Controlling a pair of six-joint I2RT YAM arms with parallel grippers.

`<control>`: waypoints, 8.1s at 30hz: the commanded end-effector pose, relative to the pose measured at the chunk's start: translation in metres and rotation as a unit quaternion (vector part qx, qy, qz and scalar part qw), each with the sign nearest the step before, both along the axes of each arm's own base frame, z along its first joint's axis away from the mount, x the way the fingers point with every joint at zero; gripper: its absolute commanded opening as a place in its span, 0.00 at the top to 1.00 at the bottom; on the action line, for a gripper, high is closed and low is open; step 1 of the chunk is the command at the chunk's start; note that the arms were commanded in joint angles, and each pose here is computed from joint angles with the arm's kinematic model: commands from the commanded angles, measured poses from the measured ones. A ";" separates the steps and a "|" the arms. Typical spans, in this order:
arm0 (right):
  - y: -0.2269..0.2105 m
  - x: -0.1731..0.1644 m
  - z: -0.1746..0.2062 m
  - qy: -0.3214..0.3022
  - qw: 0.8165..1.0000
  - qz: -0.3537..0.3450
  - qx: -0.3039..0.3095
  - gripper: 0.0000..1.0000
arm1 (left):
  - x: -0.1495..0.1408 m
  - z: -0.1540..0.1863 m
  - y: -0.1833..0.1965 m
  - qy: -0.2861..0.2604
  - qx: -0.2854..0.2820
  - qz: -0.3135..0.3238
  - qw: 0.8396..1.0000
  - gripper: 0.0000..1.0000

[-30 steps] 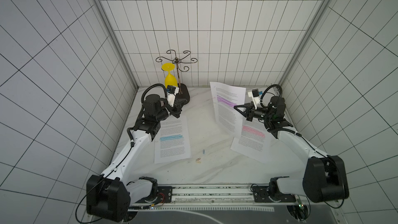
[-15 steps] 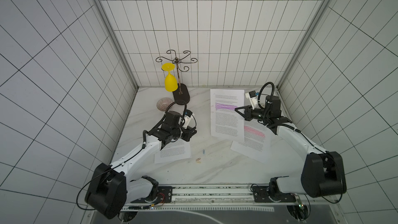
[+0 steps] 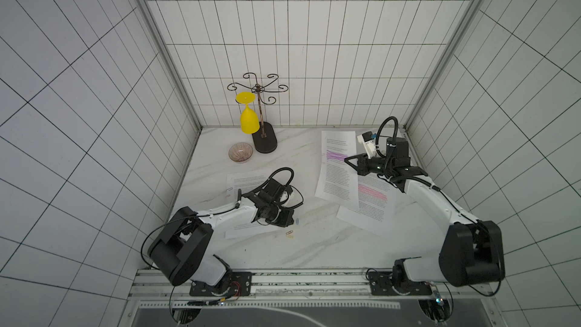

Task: Unclip the paperclips from the documents
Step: Place the paper clip at the center of the board, then remove the paper clip from the document, then place the paper clip at the center of the board.

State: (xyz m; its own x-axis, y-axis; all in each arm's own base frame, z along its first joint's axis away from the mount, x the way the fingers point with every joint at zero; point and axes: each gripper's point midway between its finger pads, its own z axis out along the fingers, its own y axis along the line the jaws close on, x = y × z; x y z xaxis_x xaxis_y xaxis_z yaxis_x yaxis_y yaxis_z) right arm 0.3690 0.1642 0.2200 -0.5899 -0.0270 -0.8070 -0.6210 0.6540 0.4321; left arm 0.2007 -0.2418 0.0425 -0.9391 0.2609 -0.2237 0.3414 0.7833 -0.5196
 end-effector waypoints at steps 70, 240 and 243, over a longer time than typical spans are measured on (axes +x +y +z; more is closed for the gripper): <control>0.062 -0.106 0.142 -0.249 0.918 0.290 0.107 1.00 | 0.147 0.241 -0.028 -0.331 -0.367 -0.092 0.865 0.30; 0.016 -0.046 0.107 -0.221 0.966 0.130 0.041 1.00 | 0.024 0.051 -0.020 -0.138 0.013 -0.130 0.982 0.62; 0.017 -0.047 0.110 -0.224 0.965 0.132 0.043 1.00 | 0.024 0.059 -0.024 -0.143 0.004 -0.138 0.980 0.62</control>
State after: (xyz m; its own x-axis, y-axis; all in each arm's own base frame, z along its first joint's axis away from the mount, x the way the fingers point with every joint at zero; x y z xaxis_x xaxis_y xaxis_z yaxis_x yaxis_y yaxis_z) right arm 0.3288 0.1790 0.3145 -0.2200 -0.0462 -0.9744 -0.8779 0.4448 0.1771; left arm 0.2230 -0.2582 0.0854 -0.7706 0.4808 -0.4184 0.6274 0.6877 -0.3653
